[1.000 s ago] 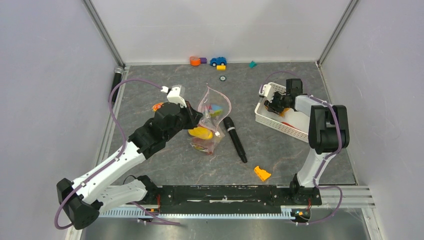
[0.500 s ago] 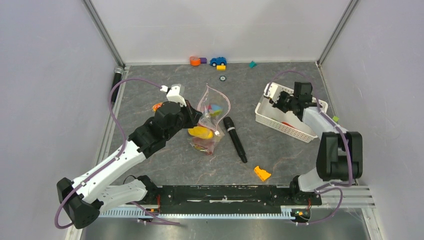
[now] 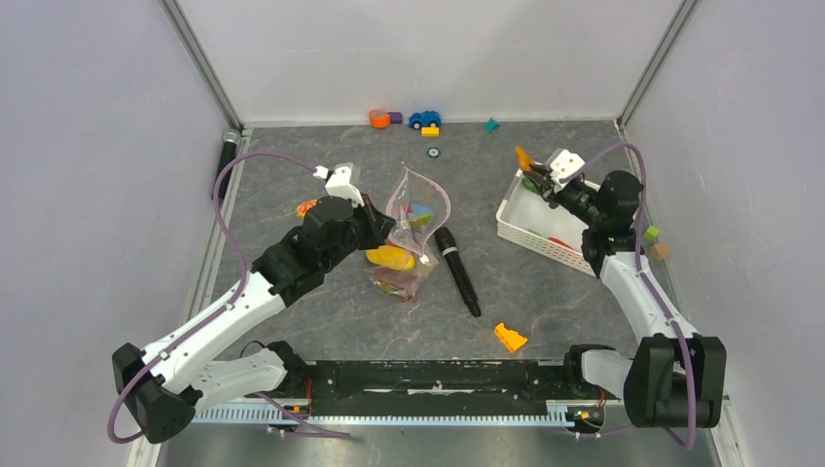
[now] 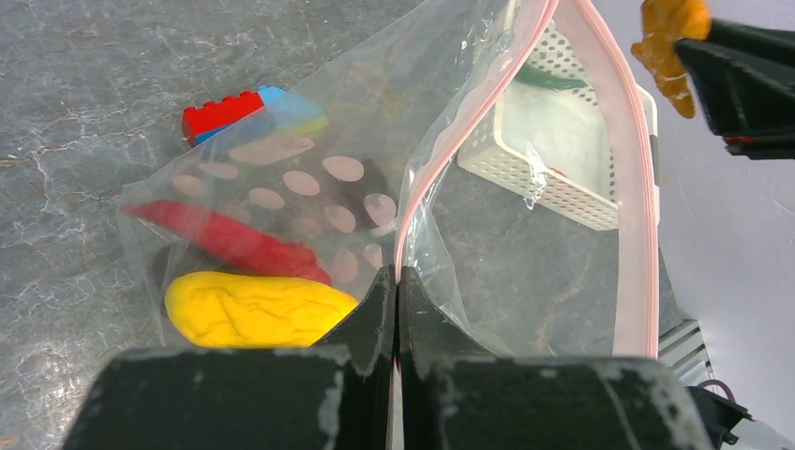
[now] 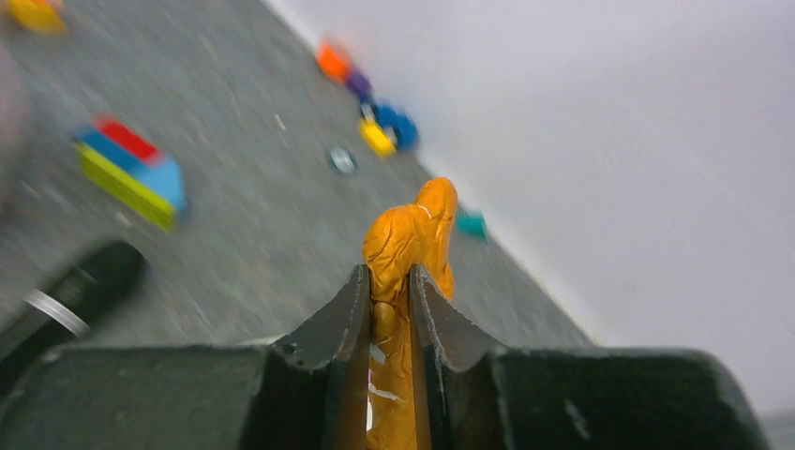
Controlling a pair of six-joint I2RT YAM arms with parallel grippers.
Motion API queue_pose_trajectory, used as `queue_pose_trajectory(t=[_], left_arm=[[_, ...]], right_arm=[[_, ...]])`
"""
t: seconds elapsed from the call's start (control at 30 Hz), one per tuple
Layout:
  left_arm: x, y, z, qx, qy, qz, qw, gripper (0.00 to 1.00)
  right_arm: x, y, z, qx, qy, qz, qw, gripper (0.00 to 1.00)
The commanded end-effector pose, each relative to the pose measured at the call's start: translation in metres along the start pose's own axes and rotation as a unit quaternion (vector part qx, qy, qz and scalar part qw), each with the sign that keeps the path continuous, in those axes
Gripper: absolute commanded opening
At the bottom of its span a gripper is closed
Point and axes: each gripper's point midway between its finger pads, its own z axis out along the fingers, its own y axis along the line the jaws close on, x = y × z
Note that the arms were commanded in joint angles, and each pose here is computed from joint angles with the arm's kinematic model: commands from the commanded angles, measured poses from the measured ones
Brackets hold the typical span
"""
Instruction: Place the food in the zip-top bag and seal the zipper
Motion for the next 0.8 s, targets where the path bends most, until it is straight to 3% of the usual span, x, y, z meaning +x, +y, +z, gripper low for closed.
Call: queue_pose_trajectory(t=[0.0,0.2,0.4,0.5,0.63,0.7,0.77], left_arm=[[-0.014,-0.018,-0.003,0.027,-0.013,-0.024,0.999,0.02],[-0.011,-0.017,-0.002,0.027,-0.008,-0.023,0.999,0.02],[-0.010,-0.018,-0.001,0.025,0.001,-0.018,1.000,0.02],[-0.012,-0.021,-0.003,0.033,0.000,-0.019,0.999,0.02],[-0.020,-0.026,-0.009,0.043,-0.010,-0.018,0.999,0.02],[-0.022,-0.028,-0.011,0.046,-0.014,-0.019,0.999,0.02],[-0.023,-0.029,-0.012,0.050,-0.016,-0.019,0.998,0.02]], right_arm=[[-0.110,0.037,-0.016,-0.096,-0.219,0.070,0.969,0.11],[-0.178,0.085,-0.057,-0.183,-0.353,0.101,0.912,0.13],[-0.239,0.122,-0.089,-0.323,-0.428,0.142,0.832,0.10],[-0.257,0.132,-0.089,-0.360,-0.441,0.156,0.807,0.09],[-0.276,0.138,-0.083,-0.373,-0.454,0.154,0.795,0.09],[-0.286,0.136,-0.070,-0.362,-0.449,0.152,0.803,0.09],[-0.291,0.131,-0.045,-0.335,-0.430,0.147,0.825,0.09]])
